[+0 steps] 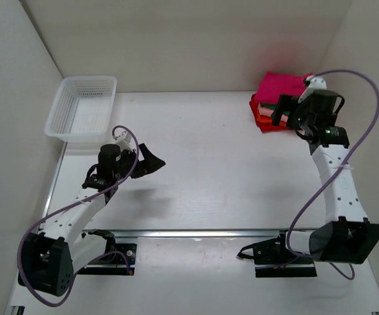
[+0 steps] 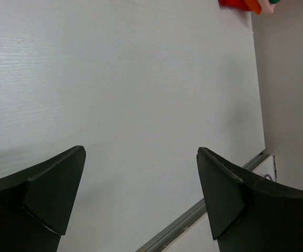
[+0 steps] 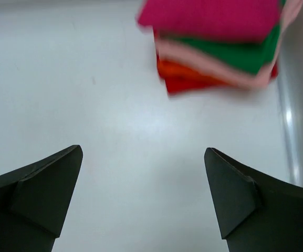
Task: Fold and stack the t-shirts
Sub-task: Put the neatly folded tshirt into the corner of the board with the right arm
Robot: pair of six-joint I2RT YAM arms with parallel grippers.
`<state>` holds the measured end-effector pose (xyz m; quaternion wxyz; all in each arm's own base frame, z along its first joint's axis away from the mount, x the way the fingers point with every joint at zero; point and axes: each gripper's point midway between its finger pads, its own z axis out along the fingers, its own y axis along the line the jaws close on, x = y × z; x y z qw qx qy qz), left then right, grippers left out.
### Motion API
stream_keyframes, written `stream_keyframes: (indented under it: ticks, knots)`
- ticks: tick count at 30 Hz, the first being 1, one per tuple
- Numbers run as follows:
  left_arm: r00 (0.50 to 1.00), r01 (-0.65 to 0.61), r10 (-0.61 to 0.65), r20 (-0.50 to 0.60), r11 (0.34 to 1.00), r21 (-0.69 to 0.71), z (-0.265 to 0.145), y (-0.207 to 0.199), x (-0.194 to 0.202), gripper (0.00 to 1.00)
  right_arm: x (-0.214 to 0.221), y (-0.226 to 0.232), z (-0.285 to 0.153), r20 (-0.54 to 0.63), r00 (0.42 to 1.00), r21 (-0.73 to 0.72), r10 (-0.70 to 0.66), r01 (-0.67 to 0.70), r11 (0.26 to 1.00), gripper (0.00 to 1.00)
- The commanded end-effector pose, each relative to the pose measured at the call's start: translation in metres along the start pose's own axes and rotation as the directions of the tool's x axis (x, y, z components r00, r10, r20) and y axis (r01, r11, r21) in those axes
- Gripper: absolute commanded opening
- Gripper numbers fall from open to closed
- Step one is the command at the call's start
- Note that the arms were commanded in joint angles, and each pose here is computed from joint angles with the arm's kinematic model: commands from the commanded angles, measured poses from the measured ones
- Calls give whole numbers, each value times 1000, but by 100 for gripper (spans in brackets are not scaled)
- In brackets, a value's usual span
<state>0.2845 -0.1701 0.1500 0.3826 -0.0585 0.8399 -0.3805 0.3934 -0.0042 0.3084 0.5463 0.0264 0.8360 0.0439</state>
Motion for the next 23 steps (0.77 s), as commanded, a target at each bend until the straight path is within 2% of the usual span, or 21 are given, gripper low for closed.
stream_keyframes:
  ticks: [1,3,5,6,7,8,10,11,14,16,21,23]
  knots:
    - [1000,-3,4,6,998,-62,-10,15,9,99,126,-6,4,-384,914,34,132,-129,991,99]
    - [999,-41,41,-2,996,-77,-11,16,10,99,144,0,-11,-356,925,15,134,-138,990,99]
    - [996,-85,84,-7,993,-82,-7,17,0,99,140,2,-19,-299,946,0,126,-132,991,99]
    - [992,-125,122,-43,990,-68,-1,14,-6,99,141,3,-21,-300,946,-5,125,-133,991,99]
    - [989,-116,105,-101,988,-99,-2,21,-3,99,134,4,-22,-290,949,-11,124,-133,991,99]
    - [984,-134,120,-133,986,-101,5,17,-17,98,138,4,-23,-320,938,-3,133,-141,990,99]
    - [975,-61,-3,-223,959,-278,4,31,-16,99,143,8,-23,-355,927,-15,118,-131,991,99]
    - [970,-58,-41,-238,918,-391,-1,51,-9,99,144,9,-23,-358,926,-19,121,-137,990,100]
    - [977,-124,34,-211,894,-431,-8,63,-9,99,144,16,-24,-327,936,-54,128,-154,987,100]
    - [988,-126,73,-139,895,-427,-23,65,-5,98,145,18,-22,-333,935,-67,124,-155,986,99]
    - [983,-185,179,-47,936,-299,-34,42,-6,99,150,26,-16,-360,927,-63,106,-138,988,99]
    - [980,-169,192,49,939,-300,-42,36,-23,99,152,31,-13,-370,923,-76,108,-145,986,99]
